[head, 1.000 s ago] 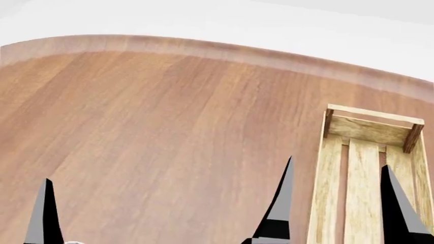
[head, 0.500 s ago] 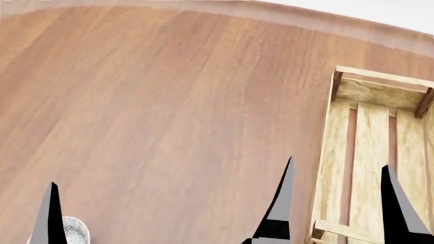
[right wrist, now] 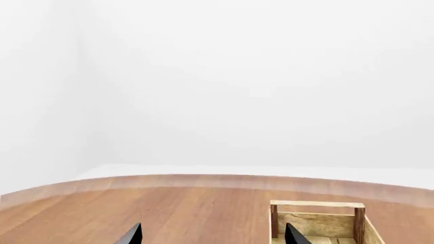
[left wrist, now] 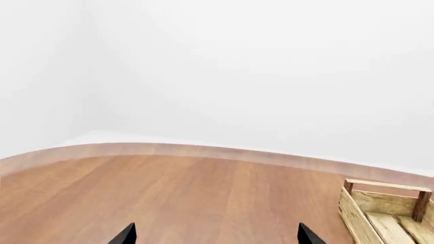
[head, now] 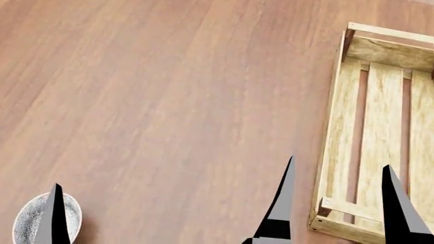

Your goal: Stack the right bowl on the left bowl and place them in the tray.

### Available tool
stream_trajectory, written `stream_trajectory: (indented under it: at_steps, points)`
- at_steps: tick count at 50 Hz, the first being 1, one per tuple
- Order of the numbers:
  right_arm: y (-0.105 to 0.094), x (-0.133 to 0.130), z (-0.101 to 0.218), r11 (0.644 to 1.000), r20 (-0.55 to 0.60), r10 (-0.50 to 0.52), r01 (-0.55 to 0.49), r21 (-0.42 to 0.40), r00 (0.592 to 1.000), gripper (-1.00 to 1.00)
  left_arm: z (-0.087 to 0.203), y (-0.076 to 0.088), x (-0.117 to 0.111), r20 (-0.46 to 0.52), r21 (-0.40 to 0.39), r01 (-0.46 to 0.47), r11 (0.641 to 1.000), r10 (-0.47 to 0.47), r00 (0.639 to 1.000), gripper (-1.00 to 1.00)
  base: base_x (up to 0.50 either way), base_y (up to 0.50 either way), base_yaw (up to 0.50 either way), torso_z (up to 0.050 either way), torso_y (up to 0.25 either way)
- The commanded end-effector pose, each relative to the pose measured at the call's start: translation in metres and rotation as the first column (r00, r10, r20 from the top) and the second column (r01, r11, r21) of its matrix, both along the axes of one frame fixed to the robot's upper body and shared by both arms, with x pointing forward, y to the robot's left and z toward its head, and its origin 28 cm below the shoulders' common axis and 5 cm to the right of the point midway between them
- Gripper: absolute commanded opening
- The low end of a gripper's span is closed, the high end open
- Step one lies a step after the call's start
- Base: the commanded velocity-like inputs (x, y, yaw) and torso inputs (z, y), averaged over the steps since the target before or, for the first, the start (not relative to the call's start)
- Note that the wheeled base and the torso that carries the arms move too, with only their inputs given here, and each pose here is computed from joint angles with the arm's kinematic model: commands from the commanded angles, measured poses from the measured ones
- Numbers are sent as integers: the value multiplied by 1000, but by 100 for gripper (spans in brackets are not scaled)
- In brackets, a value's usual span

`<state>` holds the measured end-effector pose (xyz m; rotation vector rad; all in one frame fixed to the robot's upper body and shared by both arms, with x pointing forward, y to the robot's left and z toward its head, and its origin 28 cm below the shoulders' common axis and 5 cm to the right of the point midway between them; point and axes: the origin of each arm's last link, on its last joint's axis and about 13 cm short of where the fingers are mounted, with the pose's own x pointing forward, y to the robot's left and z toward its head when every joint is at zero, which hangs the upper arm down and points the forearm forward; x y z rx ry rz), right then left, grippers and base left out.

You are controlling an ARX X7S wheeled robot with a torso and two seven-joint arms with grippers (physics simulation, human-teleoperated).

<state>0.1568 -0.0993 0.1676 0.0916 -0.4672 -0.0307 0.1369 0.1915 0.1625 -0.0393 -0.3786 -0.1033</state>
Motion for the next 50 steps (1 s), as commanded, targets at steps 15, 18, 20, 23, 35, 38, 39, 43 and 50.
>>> stream_trajectory:
  at_steps: [15, 18, 20, 23, 35, 38, 39, 43, 50]
  points:
    - [-1, 0, 1, 1000, 2, -2, 2, 9, 1000, 100, -29, -16, 0, -233, -199, 245, 949, -289, 929, 100, 0, 0, 0, 0, 0]
    - [0, 0, 1, 1000, 2, 2, -2, 9, 1000, 100, -27, -19, -3, -271, -228, 273, 935, -330, 904, 100, 0, 0, 0, 0, 0]
    - [0, 0, 1, 1000, 2, 3, -3, 8, 1000, 100, -28, -20, -5, -284, -254, 281, 926, -349, 893, 100, 0, 0, 0, 0, 0]
    - [0, 1, 1, 1000, 0, 5, -5, 9, 1000, 100, -31, -19, -6, -306, -280, 281, 918, -363, 880, 100, 0, 0, 0, 0, 0]
    - [0, 1, -1, 1000, -3, 8, -8, 14, 1000, 100, -47, -23, -6, -405, -351, 291, 890, -424, 810, 100, 0, 0, 0, 0, 0]
    - [0, 0, 0, 1000, -2, 9, -9, 15, 1000, 100, -50, -23, -5, -432, -368, 250, 895, -403, 807, 100, 0, 0, 0, 0, 0]
    - [0, 0, -1, 1000, -1, 10, -10, 16, 1000, 100, -51, -22, -5, -441, -371, 244, 896, -402, 803, 100, 0, 0, 0, 0, 0]
    - [1, -1, 0, 1000, 0, 12, -12, 12, 1000, 100, -54, -21, -5, -457, -382, 228, 896, -398, 796, 100, 0, 0, 0, 0, 0]
    - [1, -1, 0, 1000, 0, 11, -11, 12, 1000, 100, -59, -22, -5, -479, -401, 213, 891, -402, 781, 100, 0, 0, 0, 0, 0]
